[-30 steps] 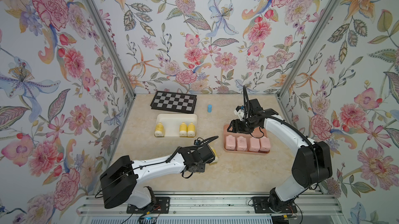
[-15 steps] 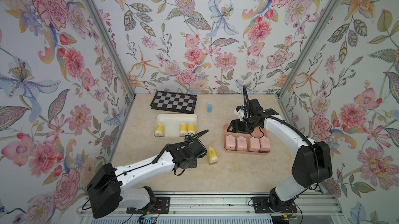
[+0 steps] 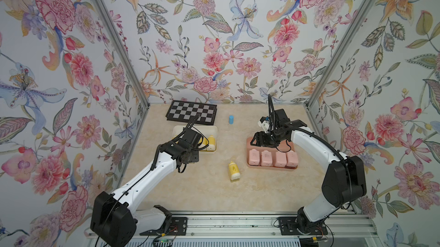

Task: Place the pencil sharpeners by color into the storage box
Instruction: Pick up the pencil sharpener from the center of the board, then place the pencil sharpener in the storage box.

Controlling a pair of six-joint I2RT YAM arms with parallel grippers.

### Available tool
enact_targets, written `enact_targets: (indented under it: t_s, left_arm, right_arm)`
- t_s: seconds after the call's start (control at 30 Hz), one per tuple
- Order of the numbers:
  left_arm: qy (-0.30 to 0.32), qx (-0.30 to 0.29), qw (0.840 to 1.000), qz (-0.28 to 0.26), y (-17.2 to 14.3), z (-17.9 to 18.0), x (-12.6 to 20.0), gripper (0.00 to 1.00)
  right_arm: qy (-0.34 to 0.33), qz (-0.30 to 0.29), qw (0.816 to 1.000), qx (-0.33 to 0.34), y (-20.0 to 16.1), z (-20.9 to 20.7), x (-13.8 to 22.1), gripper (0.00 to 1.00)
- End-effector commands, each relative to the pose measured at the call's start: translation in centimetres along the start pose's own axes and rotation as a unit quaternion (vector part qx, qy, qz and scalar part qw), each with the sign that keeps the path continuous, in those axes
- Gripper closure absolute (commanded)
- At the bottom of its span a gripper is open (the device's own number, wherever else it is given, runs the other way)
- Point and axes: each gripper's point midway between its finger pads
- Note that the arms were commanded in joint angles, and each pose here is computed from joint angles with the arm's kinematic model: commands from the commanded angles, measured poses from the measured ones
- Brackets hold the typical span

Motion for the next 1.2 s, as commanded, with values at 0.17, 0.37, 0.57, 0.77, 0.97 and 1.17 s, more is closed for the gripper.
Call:
enact_targets:
  t_s: [0.17, 0.37, 0.57, 0.77, 0.97, 1.17]
  left_arm:
    - [-0.014, -0.037, 0.999, -0.023, 6.5, -0.7, -1.0, 0.59]
    - [-0.02, -0.041, 0.999, -0.026, 9.4, -1.1, -2.6, 0.59]
    - [-0.024, -0.041, 0.999, -0.014, 10.5, -1.8, -4.9, 0.59]
    - [-0.026, -0.038, 0.999, -0.002, 10.3, -2.3, -6.7, 0.6]
    - [-0.023, -0.027, 0.999, 0.004, 9.8, -2.2, -8.0, 0.59]
    - [-0.027, -0.019, 0.999, 0.014, 8.9, -2.3, -9.0, 0.6]
  right_arm:
    - [0.004, -0.007, 1.0, 0.008, 0.1, 0.4, 0.7, 0.29]
    - [0.003, -0.006, 1.0, 0.008, 0.0, 0.4, 0.7, 0.29]
    - [0.004, -0.004, 1.0, 0.007, 0.0, 0.3, 0.5, 0.28]
    - [0.004, 0.0, 1.0, 0.007, -0.2, 0.2, 0.3, 0.29]
    - [0.002, -0.002, 1.0, 0.008, -0.2, 0.2, 0.4, 0.29]
    - [0.003, -0.003, 1.0, 0.007, -0.2, 0.2, 0.5, 0.29]
Point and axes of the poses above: each gripper's point midway between its finger pads, its own x axis back along the fingers, its own z axis along the line the jaws close on, y = z × x, and after that the axes turned 15 degrees about x, right-handed
